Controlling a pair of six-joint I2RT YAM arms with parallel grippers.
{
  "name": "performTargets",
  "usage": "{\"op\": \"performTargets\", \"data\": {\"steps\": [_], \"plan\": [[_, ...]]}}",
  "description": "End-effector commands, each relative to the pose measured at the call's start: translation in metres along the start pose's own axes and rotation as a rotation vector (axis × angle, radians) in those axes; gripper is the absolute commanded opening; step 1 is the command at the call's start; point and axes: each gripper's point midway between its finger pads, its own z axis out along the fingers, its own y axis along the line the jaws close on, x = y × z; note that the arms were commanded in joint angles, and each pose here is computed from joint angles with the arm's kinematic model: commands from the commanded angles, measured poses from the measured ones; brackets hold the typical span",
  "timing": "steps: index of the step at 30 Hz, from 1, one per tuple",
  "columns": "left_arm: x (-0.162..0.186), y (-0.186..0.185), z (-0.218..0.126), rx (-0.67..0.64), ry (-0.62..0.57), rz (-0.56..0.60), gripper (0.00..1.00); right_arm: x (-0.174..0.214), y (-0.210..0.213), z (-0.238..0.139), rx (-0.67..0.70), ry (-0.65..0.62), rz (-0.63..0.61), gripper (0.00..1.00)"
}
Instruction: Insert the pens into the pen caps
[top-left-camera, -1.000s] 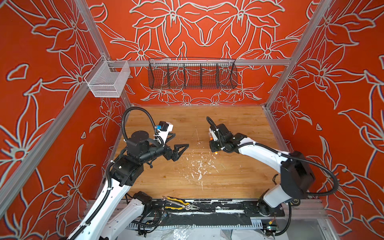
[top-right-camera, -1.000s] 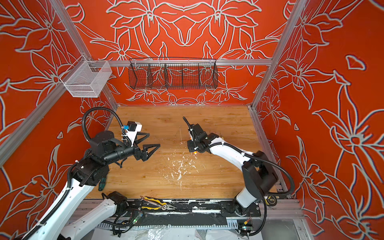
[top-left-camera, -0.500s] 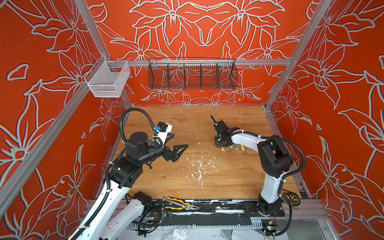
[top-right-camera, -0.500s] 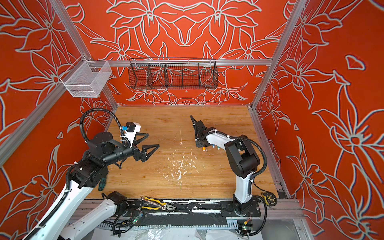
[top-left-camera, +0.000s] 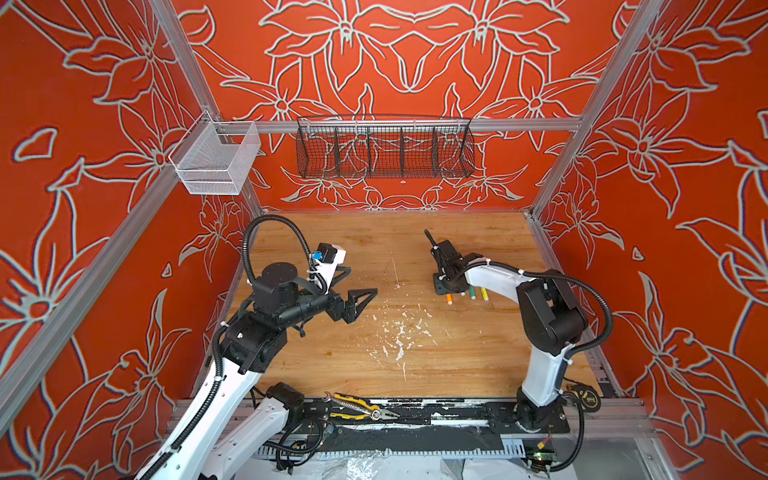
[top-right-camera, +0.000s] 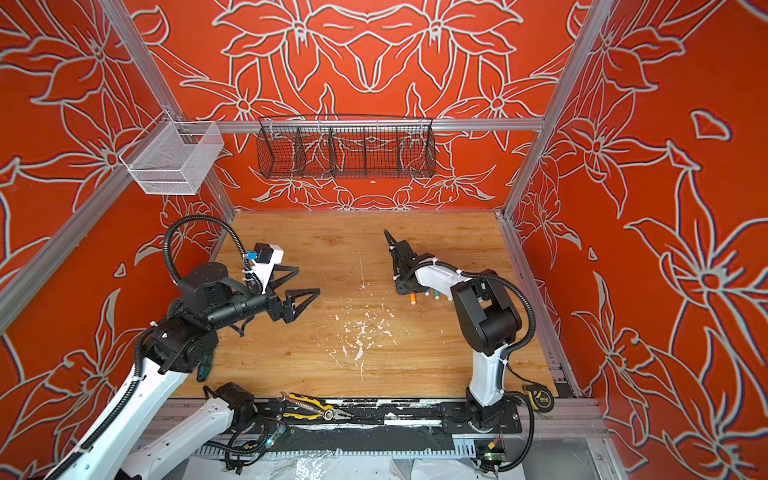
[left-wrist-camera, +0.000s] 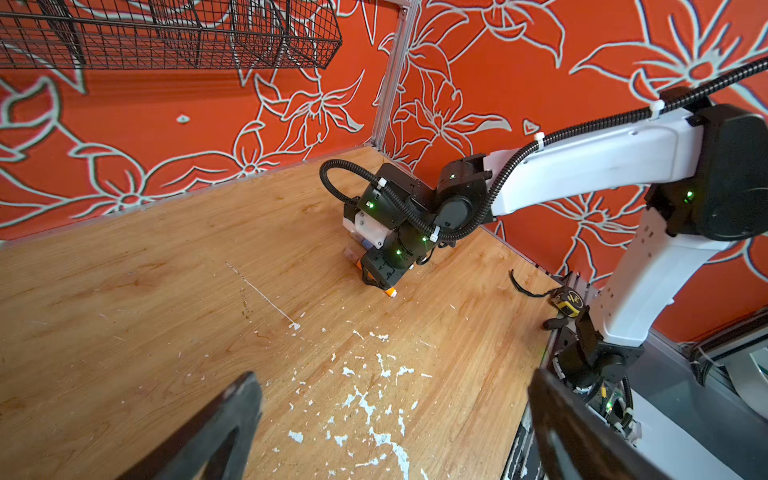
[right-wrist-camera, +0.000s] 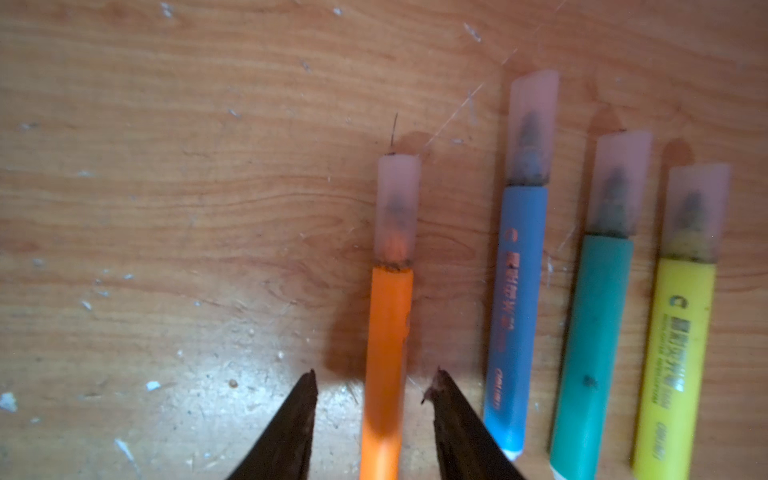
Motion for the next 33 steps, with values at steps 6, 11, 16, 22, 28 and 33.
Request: {"op": "performTargets", "data": {"steps": [6,11,16,22,28,33], "plan": [[0.001,0.034,0.013,-0.148,0.006,-0.08,0.97,-0.03,-0.027,-0.063,0.068,-0.17,-0.124,0.97],[0.02,0.096,0.027,-0.428,0.061,-0.11,0.97,-0.035,-0.049,-0.077,0.131,-0.231,-0.162,0.97],[0.044,0.133,0.05,-0.502,0.128,-0.177,0.97,-0.035,-0.076,-0.081,0.169,-0.294,-0.126,0.97],[0.08,0.202,0.039,-0.85,0.163,-0.09,0.97,-0.025,-0.115,-0.072,0.209,-0.376,-0.06,0.97],[0.126,0.261,0.014,-1.075,0.246,-0.109,0.97,-0.021,-0.147,-0.077,0.187,-0.483,0.044,0.97],[0.167,0.286,0.01,-1.16,0.279,-0.055,0.97,-0.021,-0.156,-0.082,0.216,-0.614,0.071,0.97]]}}
